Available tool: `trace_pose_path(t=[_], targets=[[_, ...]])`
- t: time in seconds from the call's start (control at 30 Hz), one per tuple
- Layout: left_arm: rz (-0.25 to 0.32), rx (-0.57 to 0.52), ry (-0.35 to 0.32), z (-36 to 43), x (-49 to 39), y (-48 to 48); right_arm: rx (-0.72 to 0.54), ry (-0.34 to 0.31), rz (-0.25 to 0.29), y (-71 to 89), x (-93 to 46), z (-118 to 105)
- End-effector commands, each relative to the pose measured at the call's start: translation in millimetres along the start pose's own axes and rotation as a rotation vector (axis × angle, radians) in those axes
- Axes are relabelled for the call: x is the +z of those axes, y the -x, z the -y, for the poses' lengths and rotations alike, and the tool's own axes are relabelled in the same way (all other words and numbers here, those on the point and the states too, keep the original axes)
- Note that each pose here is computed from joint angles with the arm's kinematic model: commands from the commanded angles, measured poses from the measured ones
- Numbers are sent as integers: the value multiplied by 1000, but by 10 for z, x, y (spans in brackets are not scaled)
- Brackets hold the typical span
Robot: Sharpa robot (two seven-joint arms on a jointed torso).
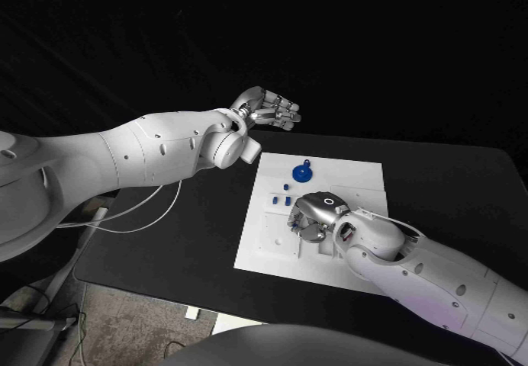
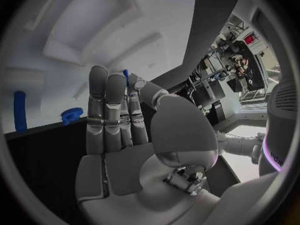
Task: Assemble the parts on the task board
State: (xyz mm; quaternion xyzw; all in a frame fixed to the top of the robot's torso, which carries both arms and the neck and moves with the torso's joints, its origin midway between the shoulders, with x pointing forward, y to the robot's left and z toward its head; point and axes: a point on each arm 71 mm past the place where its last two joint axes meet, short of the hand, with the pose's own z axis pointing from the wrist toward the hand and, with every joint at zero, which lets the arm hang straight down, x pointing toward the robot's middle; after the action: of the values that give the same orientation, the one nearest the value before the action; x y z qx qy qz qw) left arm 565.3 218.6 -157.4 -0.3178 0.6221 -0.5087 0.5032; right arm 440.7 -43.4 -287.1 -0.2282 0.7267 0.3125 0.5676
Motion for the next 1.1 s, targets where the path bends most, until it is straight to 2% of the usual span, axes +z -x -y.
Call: trace_pose_path(t=[0.03, 1.1], targets=[[-10, -10, -10, 18, 3, -19, -17, 2, 8, 1, 2, -5], [-27, -14, -2, 16, 7, -42, -52, -9, -65, -143, 54, -26]])
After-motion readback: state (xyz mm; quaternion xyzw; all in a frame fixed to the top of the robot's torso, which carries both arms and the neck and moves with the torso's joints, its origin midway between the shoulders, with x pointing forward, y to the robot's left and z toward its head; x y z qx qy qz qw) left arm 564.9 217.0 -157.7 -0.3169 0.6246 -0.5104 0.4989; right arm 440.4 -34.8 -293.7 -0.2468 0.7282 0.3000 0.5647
